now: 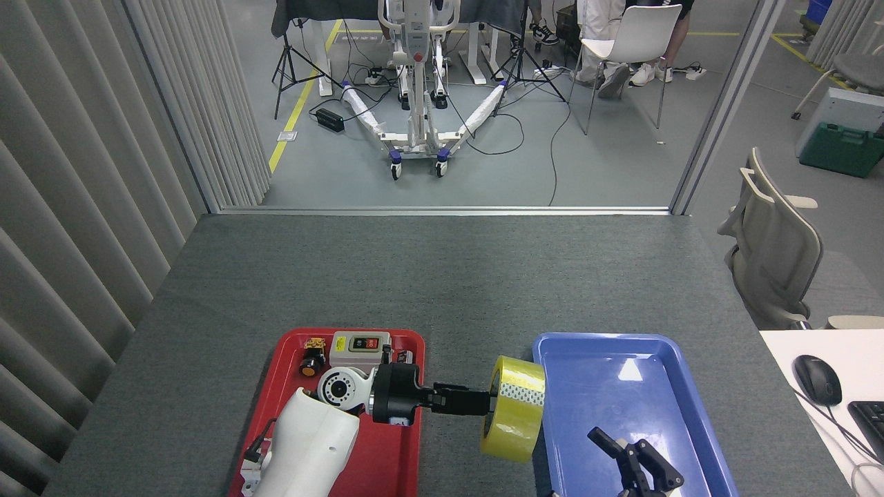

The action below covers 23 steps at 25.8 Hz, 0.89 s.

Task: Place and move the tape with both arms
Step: 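Hold the tape over the blue tray and release it from the left gripper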

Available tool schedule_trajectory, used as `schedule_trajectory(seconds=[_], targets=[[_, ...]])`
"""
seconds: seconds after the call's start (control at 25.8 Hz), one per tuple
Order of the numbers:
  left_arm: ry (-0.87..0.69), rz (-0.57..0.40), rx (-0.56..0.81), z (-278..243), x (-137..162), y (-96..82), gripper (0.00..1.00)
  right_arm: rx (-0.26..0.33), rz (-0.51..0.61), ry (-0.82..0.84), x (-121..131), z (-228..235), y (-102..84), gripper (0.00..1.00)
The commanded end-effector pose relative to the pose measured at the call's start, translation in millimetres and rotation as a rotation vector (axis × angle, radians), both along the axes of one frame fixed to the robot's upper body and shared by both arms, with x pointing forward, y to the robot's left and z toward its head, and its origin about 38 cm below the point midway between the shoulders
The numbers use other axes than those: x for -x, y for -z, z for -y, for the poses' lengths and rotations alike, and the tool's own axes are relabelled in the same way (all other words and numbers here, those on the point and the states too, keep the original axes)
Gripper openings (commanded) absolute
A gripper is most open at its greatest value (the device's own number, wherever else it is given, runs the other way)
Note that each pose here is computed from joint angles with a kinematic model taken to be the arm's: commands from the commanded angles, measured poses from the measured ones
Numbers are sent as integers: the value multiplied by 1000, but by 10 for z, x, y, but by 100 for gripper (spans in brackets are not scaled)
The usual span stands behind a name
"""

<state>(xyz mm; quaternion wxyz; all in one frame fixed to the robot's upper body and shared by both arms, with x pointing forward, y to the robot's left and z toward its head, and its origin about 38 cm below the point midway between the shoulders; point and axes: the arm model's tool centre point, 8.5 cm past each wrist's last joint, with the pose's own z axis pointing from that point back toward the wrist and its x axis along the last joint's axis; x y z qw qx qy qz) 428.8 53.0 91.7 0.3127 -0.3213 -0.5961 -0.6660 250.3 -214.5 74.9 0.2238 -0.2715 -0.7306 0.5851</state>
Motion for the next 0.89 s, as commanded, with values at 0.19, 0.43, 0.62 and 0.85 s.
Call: schedule_trajectory(seconds=[0.19, 0.43, 0.62, 0.85], targets=[[4, -1, 0, 9, 57, 43, 0, -12, -4, -65, -28, -348, 35, 96], [18, 34, 2, 46, 78, -30, 0, 10, -17, -70, -56, -424, 61, 65], [58, 44, -9, 143, 237, 36, 0, 13, -23, -70, -42, -415, 78, 20], [71, 58, -7, 175, 312, 42, 0, 14, -19, -68, -49, -398, 67, 2]])
